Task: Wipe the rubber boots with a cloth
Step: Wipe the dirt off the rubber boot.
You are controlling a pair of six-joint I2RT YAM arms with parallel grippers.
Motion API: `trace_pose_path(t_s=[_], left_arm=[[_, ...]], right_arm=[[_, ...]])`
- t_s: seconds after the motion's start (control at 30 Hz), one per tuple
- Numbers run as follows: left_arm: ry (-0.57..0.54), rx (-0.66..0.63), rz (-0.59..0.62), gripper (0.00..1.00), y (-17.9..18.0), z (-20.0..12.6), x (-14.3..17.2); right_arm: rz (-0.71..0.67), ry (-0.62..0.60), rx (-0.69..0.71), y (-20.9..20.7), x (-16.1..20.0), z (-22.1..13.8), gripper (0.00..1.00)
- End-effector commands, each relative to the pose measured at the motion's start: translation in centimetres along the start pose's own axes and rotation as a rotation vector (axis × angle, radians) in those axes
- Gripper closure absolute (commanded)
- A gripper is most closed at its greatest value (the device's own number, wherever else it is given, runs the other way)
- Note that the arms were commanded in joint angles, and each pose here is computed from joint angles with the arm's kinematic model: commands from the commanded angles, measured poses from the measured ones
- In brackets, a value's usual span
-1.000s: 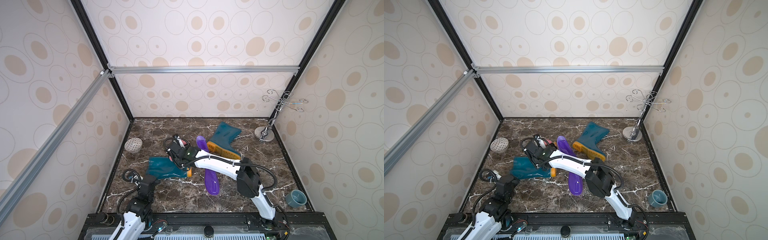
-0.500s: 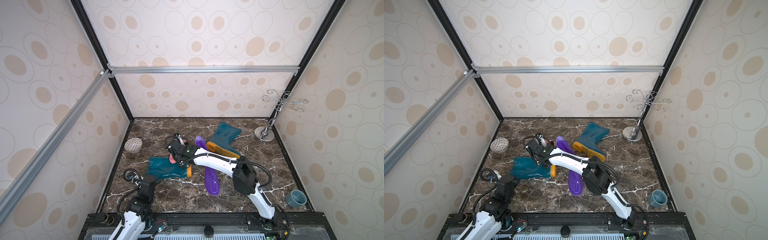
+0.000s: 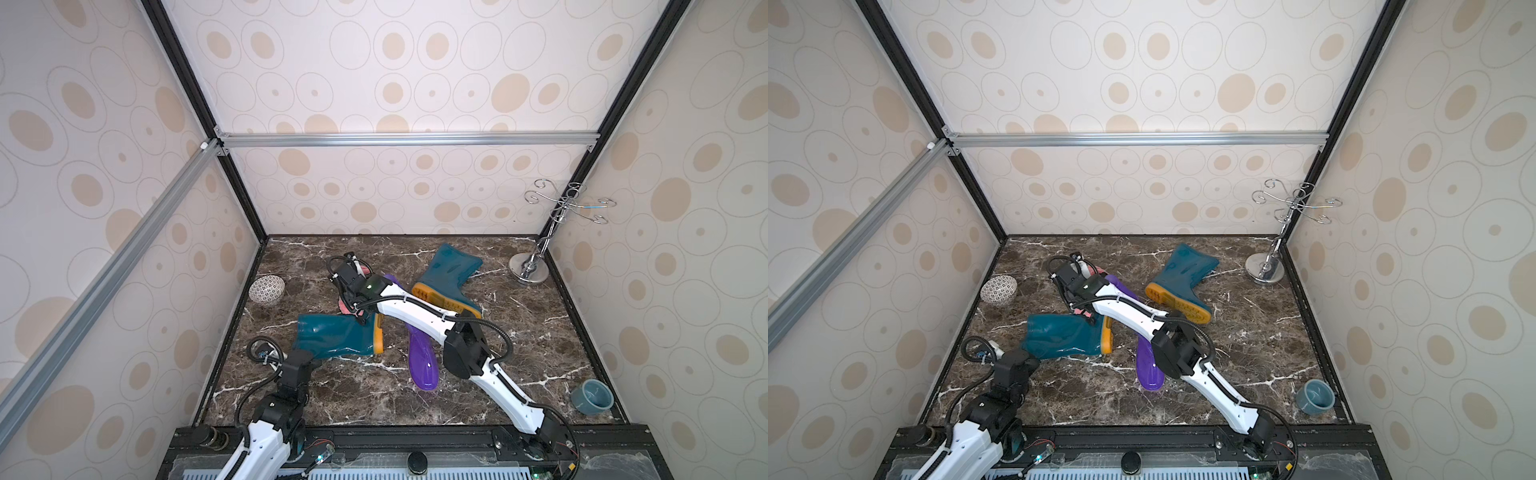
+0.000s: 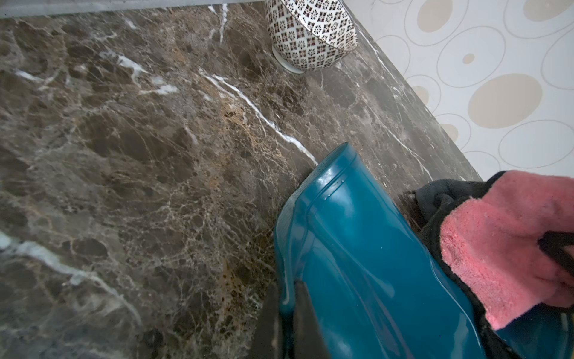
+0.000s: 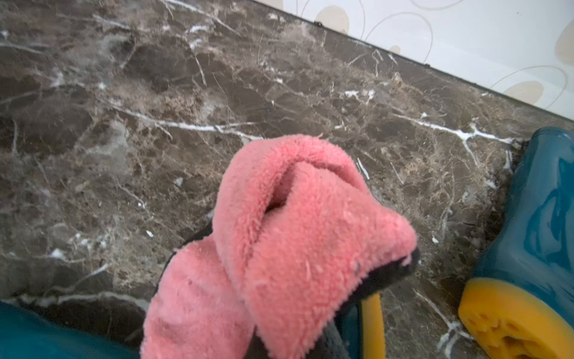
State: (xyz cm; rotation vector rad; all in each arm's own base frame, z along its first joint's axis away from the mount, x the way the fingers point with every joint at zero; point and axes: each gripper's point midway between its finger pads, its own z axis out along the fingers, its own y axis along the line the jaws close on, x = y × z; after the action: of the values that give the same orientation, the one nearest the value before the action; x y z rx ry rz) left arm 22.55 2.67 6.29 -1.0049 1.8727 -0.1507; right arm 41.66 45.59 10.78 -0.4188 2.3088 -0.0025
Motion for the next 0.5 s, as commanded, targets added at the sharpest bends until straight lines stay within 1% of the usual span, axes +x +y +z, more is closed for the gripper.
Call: trace_pose_path(t_s=[0.0, 0.07, 0.1, 0.27, 0.4, 0.47], left_arm=[[-0.029, -0.002, 0.003, 1.0, -0.1, 0.0, -0.7], [-0.029, 0.001, 0.004, 1.0, -0.2, 0.0, -0.7], [-0.03, 0.003, 0.003, 1.0, -0.2, 0.0, -0.7], [-0.032, -0.001, 0.003, 1.0, -0.2, 0.0, -0.8], [-0.038, 0.003, -0.004, 1.0, -0.1, -0.1, -0.8], [-0.04, 0.007, -0.006, 1.0, -0.1, -0.1, -0.9]], right_arm=[[-0.042, 0.008, -0.056, 1.9, 1.8, -2.2, 1.0], [-0.071, -0.004, -0.099, 3.6, 2.5, -3.3, 1.0], [-0.089, -0.007, -0.148, 4.9, 2.7, -3.8, 1.0], [-0.145, 0.065, -0.366, 11.5, 4.3, -4.7, 1.0], [-0.099, 0.082, -0.539, 15.2, 3.6, -5.6, 1.0], [-0.083, 0.065, -0.575, 16.0, 2.7, -6.2, 1.0]])
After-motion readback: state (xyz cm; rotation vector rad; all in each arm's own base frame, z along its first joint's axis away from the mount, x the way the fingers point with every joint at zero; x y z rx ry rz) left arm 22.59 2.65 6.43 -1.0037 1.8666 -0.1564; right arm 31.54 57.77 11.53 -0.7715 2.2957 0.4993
